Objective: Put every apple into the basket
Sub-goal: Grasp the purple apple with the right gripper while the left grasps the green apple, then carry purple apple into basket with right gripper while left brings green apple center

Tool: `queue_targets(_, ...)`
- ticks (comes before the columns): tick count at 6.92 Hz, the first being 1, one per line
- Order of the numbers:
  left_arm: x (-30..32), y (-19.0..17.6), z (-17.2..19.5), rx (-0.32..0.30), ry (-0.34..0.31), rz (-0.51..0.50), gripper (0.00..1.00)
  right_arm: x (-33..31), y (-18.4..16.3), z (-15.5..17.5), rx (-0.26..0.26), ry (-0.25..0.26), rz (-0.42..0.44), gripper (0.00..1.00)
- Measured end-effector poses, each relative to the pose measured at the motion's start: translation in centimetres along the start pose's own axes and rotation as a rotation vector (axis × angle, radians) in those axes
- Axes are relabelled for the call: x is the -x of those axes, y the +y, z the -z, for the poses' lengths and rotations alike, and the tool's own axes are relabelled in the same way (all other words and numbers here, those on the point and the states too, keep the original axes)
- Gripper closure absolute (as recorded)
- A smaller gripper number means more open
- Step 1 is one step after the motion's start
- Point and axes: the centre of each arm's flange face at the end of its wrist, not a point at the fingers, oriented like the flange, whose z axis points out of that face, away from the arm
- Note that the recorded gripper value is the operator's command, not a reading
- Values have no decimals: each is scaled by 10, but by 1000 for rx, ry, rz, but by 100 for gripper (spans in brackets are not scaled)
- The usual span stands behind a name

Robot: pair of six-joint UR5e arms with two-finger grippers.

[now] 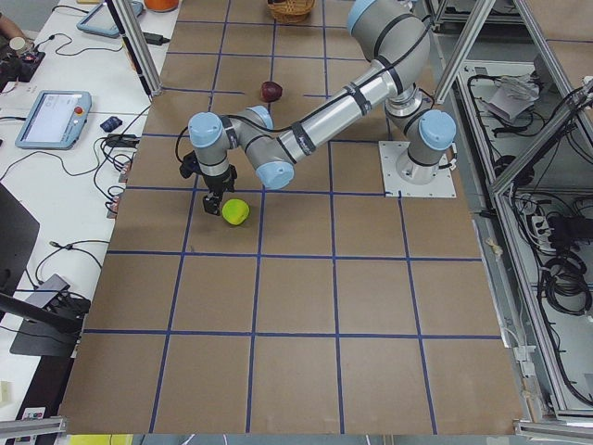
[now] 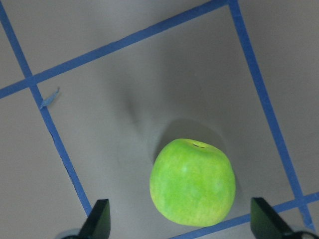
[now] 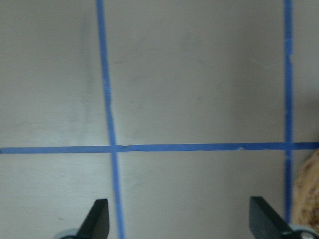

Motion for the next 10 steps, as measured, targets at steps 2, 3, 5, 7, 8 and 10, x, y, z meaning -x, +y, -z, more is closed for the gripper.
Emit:
queue_targets(2,-6,2,-30,8,58,3,0,134,10,-37,-26,-81,-59,0)
queue_targets(3,-8,4,-47,23,82,3,0,191,16,-72,-41,-106,-64,0)
queue_targets(5,-7,7,-74,40,101,4,60,267,29,-144,-84,-143,-30,0)
queue_targets(7,-6,5,-76,38,90,7,92,288,36,-175,-95,-157,4,0)
queue_targets(8,-10,2,-50,44,98,14,92,293,40,-185,-89,-149,22,0)
queue_targets(10,-56,-5,8,82,175,64,92,296,48,-203,-78,-103,48,23)
